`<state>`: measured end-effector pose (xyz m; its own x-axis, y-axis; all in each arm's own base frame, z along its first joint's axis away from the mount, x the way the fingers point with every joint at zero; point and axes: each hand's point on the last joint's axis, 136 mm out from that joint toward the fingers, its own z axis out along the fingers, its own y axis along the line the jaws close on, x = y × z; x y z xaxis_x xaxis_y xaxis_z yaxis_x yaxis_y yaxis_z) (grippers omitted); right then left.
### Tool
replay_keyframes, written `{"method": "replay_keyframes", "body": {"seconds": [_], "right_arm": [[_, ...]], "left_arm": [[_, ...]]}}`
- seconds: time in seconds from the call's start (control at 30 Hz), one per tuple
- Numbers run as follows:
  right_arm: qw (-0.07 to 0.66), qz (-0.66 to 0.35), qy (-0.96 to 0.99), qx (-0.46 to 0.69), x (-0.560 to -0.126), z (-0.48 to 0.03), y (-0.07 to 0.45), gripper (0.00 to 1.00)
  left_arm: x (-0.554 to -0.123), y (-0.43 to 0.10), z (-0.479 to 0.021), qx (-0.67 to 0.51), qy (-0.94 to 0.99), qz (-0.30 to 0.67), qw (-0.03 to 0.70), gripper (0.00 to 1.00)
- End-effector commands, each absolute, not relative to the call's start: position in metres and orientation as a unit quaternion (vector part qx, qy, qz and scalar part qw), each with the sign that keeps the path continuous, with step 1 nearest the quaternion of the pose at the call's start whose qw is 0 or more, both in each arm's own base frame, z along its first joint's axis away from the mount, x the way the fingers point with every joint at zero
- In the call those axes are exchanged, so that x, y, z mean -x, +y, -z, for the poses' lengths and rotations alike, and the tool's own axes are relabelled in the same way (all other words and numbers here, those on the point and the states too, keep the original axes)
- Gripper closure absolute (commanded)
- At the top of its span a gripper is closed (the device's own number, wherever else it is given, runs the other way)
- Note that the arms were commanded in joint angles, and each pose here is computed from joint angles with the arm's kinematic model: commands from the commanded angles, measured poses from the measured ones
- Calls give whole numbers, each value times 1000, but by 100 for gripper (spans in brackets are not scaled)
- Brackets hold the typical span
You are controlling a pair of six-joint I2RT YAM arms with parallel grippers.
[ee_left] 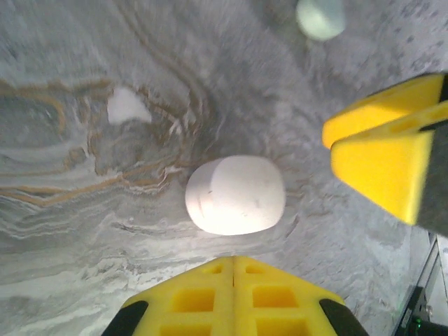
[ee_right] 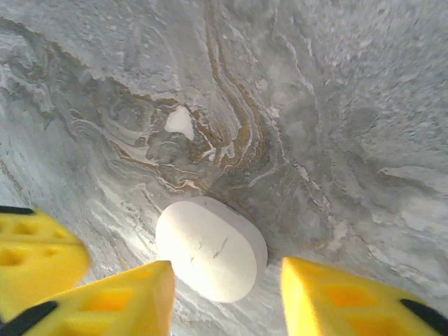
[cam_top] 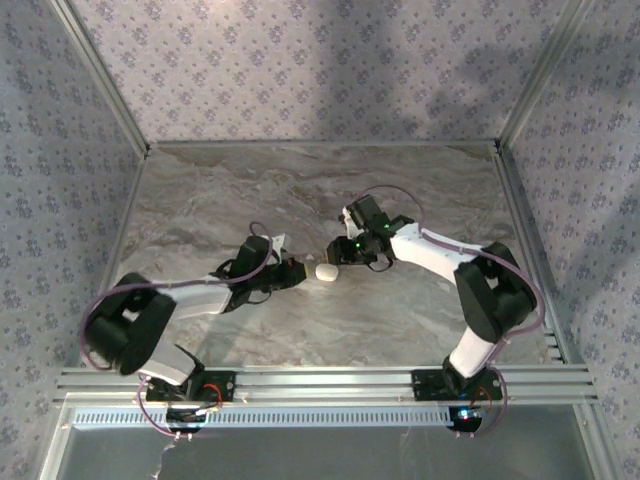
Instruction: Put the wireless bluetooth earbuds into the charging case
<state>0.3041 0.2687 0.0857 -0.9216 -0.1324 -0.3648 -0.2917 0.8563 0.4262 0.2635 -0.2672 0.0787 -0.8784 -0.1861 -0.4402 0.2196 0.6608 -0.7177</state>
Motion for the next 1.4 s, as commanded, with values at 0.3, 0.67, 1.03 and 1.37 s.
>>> {"method": "replay_keyframes", "body": {"seconds": [0.3,0.67,1.03,1.37], "right_arm": [[220,-154,963,19,-282,-104,251,16],[234,-81,968,-31,-282,-95,265,0],[197,-43,979,-32,-291,-68,295,2],[169,-17,985,-28,-289,-40,303,13]], "left_arm": [[-268,-181,-148,20,843,318,433,41],[-268,-146,-161,58,831,282,476,0],[-284,-143,-130,105,849,315,410,0],[-285,-143,-128,107,850,320,405,0]]}}
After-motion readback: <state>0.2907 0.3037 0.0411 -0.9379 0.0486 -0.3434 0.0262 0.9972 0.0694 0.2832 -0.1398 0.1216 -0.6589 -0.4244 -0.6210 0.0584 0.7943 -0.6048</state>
